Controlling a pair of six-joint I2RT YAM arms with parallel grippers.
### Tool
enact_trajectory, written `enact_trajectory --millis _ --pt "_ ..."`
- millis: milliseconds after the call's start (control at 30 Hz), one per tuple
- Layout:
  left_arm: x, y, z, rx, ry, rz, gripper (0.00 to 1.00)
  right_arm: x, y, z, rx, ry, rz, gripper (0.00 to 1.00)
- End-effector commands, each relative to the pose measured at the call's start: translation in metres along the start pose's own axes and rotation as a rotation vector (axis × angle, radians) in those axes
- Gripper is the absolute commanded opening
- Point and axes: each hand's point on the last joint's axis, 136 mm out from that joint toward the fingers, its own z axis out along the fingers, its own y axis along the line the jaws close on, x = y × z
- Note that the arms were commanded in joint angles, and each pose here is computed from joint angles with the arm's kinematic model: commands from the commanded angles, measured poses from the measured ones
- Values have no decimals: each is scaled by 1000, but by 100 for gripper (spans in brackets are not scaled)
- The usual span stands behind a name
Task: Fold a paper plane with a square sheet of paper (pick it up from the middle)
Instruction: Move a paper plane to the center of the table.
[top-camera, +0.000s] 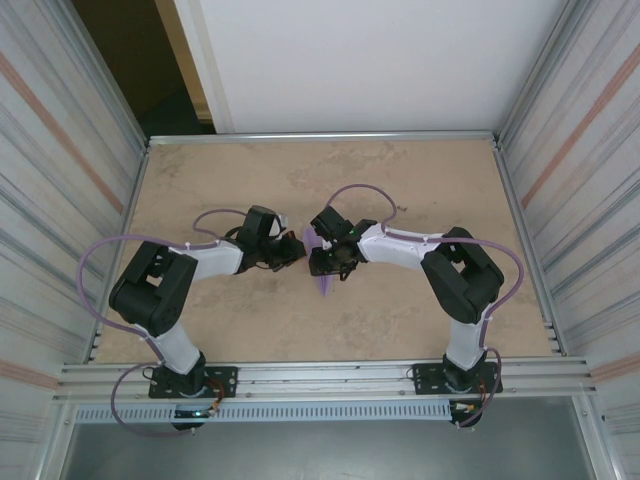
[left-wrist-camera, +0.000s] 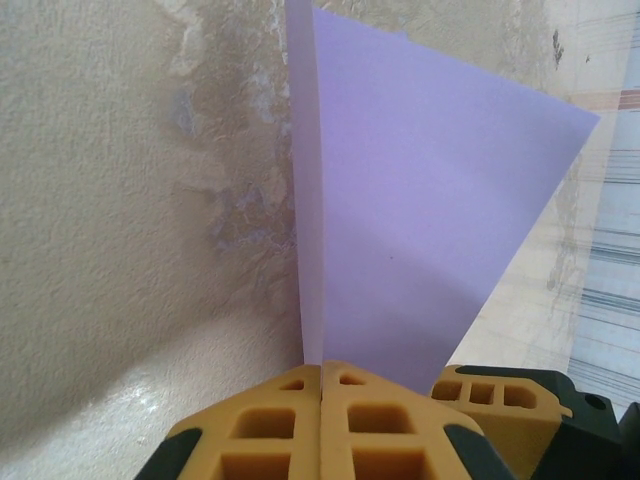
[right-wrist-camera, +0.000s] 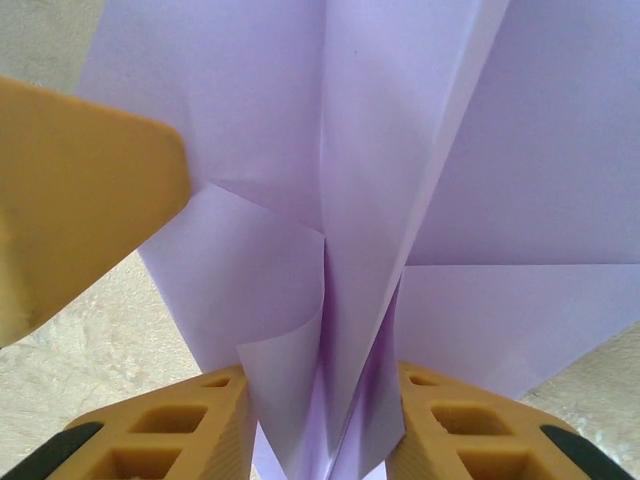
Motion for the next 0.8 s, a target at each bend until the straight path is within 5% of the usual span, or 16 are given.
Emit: enact_trajectory --millis 0,200,433,767 --pt "0 -8 1 12 12 20 0 -3 -4 0 37 -3 7 33" --pt "0 -9 -2 10 9 23 0 -3 -11 5 78 2 44 26" --pt "-7 -7 -16 -32 -30 41 18 -19 -18 -9 116 -55 64 11" --pt "-22 29 -58 -173 -114 24 61 -60 -67 -31 216 -128 135 5"
